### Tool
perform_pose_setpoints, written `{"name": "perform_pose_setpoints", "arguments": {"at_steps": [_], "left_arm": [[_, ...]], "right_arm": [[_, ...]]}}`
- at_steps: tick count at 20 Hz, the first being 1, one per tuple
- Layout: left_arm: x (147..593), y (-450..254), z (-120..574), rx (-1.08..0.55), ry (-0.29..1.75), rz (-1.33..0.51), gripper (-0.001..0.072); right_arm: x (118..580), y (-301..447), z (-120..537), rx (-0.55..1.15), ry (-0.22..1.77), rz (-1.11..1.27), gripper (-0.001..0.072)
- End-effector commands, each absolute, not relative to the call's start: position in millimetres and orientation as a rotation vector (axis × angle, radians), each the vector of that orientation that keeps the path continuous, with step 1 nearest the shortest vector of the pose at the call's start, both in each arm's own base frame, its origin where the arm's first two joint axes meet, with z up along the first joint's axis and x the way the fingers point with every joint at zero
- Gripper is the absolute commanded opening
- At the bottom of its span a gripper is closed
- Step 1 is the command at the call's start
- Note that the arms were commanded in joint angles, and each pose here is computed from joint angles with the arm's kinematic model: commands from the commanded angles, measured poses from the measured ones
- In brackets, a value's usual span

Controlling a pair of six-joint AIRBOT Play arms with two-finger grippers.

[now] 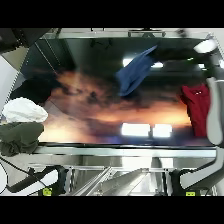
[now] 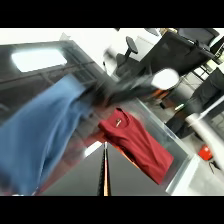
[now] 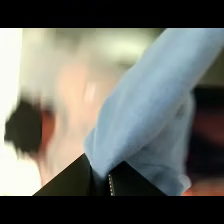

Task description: Fold the shirts.

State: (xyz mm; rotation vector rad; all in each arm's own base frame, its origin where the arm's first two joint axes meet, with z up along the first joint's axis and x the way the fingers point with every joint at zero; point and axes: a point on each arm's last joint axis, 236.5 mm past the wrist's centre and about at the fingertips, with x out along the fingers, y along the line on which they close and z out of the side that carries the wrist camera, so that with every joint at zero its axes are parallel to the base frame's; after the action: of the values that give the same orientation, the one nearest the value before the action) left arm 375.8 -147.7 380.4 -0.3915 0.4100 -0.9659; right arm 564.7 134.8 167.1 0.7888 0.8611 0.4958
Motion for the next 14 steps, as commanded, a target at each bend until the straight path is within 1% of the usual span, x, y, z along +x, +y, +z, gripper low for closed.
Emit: {"name": "perform_pose_setpoints", "arguments": {"at_steps": [1,2,4,6,7,8,10,13,14], "left_arm": [[380,-148,371,-0.41,0.445,-0.974,0.0024],[380,-148,369,-0.409,0.451,-0.977,0.0024],[380,-148,369,-0.408,0.454,-0.98,0.0023],[378,-149,368,-0.405,0.461,-0.985,0.0024],[377,-150,367,-0.403,0.466,-0.99,0.0024],[376,-150,366,-0.402,0.469,-0.993,0.0024],[372,-151,364,-0.395,0.484,-1.005,0.0024],[365,-154,359,-0.384,0.512,-1.028,0.0023],[364,-154,358,-0.381,0.519,-1.034,0.0023]], "right_arm": [[549,-4,227,0.945,0.735,0.163,0.0015],[530,-41,228,0.982,0.753,0.062,0.0015],[483,-107,216,1.001,0.817,-0.17,0.0014],[427,-165,197,0.909,0.902,-0.419,0.0014],[393,-186,180,0.872,0.993,-0.548,0.0014],[361,-199,162,0.844,1.091,-0.646,0.0014],[309,-210,123,0.778,1.276,-0.75,0.0014],[242,-221,72,0.73,1.438,-0.924,0.0016],[226,-220,57,0.727,1.487,-0.952,0.0017]]}}
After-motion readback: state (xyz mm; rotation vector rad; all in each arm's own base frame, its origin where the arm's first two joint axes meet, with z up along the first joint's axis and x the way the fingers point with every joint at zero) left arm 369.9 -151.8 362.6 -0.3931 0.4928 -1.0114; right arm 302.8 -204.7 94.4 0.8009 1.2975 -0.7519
